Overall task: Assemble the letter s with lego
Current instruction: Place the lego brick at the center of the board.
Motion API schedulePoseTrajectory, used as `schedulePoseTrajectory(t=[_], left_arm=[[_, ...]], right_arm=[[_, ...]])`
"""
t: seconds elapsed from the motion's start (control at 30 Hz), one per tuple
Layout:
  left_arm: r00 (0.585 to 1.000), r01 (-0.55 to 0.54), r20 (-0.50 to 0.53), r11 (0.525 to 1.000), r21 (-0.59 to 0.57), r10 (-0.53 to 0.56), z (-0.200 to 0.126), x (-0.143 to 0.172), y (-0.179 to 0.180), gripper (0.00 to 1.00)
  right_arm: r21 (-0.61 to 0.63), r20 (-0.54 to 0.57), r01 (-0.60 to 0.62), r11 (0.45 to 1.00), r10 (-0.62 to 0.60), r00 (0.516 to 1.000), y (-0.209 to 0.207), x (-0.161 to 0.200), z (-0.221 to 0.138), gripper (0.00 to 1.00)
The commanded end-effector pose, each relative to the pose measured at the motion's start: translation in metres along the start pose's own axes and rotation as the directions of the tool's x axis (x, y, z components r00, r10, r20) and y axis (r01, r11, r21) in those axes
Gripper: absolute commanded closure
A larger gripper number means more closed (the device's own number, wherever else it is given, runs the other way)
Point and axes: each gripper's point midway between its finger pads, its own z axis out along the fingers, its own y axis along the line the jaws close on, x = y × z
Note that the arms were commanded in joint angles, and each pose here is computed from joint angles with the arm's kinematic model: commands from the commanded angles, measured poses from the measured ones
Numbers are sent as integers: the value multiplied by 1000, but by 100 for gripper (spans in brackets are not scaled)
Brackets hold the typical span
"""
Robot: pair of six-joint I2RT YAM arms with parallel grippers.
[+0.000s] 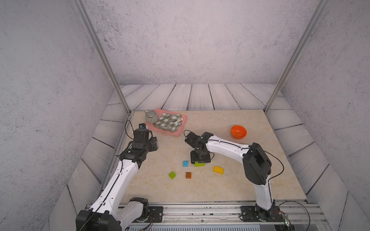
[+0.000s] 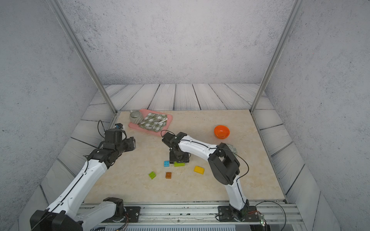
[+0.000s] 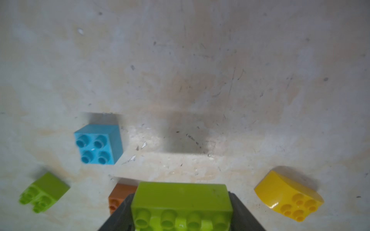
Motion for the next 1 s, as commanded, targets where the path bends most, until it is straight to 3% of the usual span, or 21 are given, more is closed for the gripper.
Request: schedulePoseTrajectory(t=[0.0, 0.47, 0.67, 0.8, 0.97], left_arm=[[1000, 7, 15, 1000, 18, -7, -5, -9, -6, 33], [1000, 10, 12, 1000, 19, -10, -5, -8, -6, 33], [1000, 10, 13, 1000, 16, -11, -5, -9, -6, 33], [1000, 18, 16, 1000, 3, -18, -8, -10, -3, 33], [999, 36, 21, 998, -56, -35, -17, -14, 7, 33]], right_arm=[[9, -34, 0, 1000, 0, 999, -6, -7, 2, 38], [31, -66, -33, 999, 35, 997, -13, -22, 26, 32], [65, -23, -49, 997, 51, 998, -19, -23, -3, 4], [10, 6, -67, 998, 67, 998, -1, 3, -38, 0], [-29, -27, -9, 1000, 8, 1000, 39, 52, -44, 6]])
